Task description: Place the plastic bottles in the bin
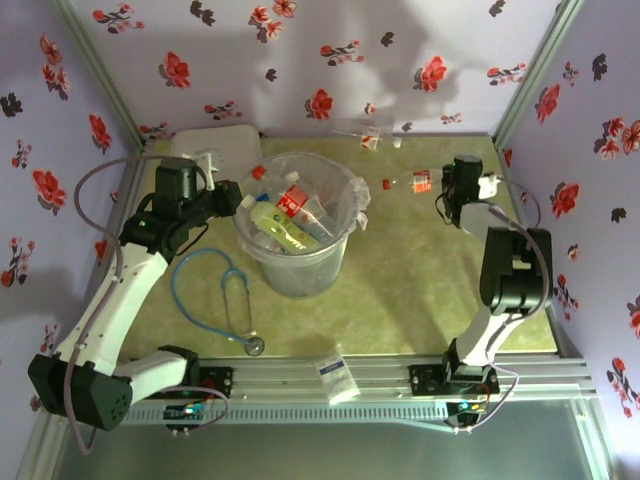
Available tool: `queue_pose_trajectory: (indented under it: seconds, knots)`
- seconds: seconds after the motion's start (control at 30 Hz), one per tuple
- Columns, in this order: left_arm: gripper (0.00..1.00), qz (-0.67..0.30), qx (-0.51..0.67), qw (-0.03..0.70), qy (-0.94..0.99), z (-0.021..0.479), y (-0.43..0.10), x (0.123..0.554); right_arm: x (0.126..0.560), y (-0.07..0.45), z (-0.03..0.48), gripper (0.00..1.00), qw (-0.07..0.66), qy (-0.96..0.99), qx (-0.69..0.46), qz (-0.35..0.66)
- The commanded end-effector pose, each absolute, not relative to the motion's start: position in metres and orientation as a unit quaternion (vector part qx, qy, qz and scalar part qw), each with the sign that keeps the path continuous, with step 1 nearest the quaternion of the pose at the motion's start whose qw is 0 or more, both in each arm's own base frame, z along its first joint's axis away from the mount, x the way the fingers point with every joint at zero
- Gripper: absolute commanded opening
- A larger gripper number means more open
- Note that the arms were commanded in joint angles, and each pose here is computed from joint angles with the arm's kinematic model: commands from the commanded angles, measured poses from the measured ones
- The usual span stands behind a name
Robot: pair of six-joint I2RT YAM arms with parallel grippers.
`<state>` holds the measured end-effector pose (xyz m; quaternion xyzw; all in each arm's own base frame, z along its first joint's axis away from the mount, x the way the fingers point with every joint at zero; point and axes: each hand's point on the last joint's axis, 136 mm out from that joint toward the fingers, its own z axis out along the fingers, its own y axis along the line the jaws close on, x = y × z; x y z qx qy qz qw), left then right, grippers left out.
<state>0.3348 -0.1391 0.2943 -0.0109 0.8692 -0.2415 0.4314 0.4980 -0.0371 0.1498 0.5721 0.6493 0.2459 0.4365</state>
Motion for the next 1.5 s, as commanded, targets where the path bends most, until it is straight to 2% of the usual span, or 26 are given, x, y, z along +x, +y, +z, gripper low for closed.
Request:
queue_pose_trajectory:
  seconds: [0.0,0.2,0.4,0.57,0.77,0.97,1.13,1.3,1.47]
  knots:
    - [0.11,-0.241,0.008,0.456,0.857,0.306,-0.139,0.338,0.486,-0.045,0.202,0.48,0.493,0.681,0.505,0.196]
    - [0.11,-0.247,0.014,0.453,0.857,0.304,-0.142,0.337,0.456,-0.041,0.284,0.46,0.55,0.705,0.413,0.17]
    - [0.11,-0.255,0.021,0.45,0.855,0.302,-0.146,0.34,0.426,-0.01,0.376,0.43,0.603,0.706,0.307,0.207]
    - [0.11,-0.258,0.025,0.445,0.857,0.299,-0.149,0.341,0.394,0.041,0.447,0.38,0.644,0.694,0.199,0.252]
    - [0.11,-0.265,0.033,0.445,0.855,0.301,-0.151,0.337,0.36,0.134,0.505,0.4,0.651,0.695,0.025,0.303]
    - [0.11,-0.269,0.042,0.437,0.857,0.303,-0.154,0.328,0.348,0.23,0.5,0.4,0.605,0.72,-0.119,0.319]
    - [0.11,-0.271,0.04,0.439,0.856,0.306,-0.154,0.323,0.35,0.287,0.461,0.4,0.556,0.761,-0.211,0.259]
    - [0.11,-0.273,0.041,0.44,0.855,0.308,-0.155,0.323,0.353,0.313,0.416,0.4,0.498,0.801,-0.267,0.198]
    - [0.11,-0.268,0.041,0.438,0.857,0.306,-0.154,0.324,0.355,0.317,0.383,0.41,0.45,0.833,-0.277,0.163]
